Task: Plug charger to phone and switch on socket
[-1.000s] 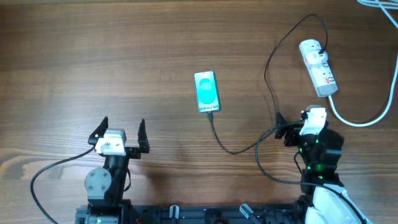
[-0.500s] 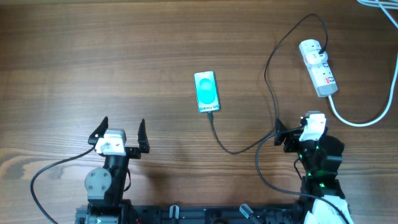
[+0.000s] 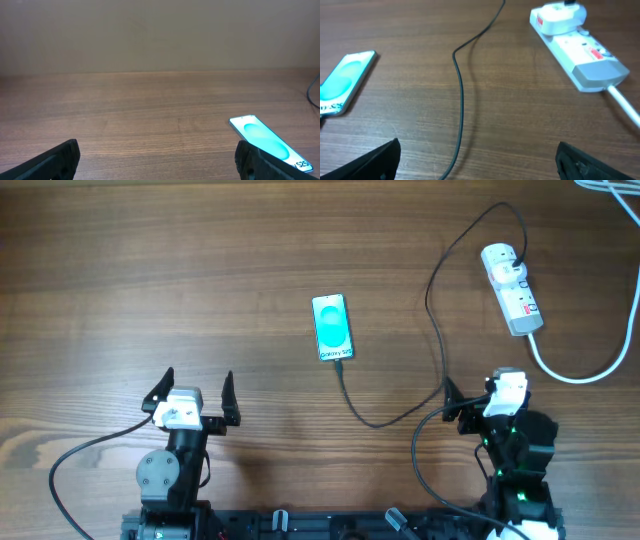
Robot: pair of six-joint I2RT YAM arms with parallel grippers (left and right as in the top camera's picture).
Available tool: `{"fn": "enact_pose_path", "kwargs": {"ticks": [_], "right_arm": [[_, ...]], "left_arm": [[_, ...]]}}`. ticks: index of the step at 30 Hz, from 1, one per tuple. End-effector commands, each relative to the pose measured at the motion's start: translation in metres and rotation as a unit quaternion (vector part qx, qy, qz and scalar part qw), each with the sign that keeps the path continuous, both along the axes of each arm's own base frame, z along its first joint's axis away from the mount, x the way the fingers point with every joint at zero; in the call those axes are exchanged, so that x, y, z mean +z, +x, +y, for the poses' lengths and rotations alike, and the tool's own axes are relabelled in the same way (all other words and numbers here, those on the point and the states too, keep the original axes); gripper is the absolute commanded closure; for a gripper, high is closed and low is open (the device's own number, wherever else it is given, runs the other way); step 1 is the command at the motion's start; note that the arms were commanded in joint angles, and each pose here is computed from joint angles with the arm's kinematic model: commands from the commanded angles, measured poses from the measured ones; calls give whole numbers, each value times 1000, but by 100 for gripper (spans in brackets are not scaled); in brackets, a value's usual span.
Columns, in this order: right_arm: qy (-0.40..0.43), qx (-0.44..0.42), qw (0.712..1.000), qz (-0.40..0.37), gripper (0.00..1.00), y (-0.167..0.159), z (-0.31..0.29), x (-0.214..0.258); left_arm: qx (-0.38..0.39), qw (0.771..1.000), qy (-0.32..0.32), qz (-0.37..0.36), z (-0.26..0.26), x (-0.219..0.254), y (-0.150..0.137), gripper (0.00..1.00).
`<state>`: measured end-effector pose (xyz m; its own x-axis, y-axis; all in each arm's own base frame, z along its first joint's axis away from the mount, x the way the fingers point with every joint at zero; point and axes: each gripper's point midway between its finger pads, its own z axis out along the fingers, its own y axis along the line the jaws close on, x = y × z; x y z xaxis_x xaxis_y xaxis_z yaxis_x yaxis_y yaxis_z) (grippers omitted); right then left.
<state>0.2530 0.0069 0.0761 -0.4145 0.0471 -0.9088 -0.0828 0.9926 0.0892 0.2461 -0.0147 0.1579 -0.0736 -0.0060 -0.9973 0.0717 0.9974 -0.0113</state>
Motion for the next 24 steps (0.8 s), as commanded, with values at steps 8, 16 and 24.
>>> {"fn": "enact_pose_path", "kwargs": {"ticks": [8,16,24], "right_arm": [[-21,11,994,-109,0,1,3,50],[-29,12,983,-181,0,-3,4,84],[-7,15,975,-220,0,-8,9,103]], "left_arm": [[7,1000,8,1,3,-1,0,0],[7,1000,8,1,3,-1,0,0],[7,1000,8,1,3,-1,0,0]]}}
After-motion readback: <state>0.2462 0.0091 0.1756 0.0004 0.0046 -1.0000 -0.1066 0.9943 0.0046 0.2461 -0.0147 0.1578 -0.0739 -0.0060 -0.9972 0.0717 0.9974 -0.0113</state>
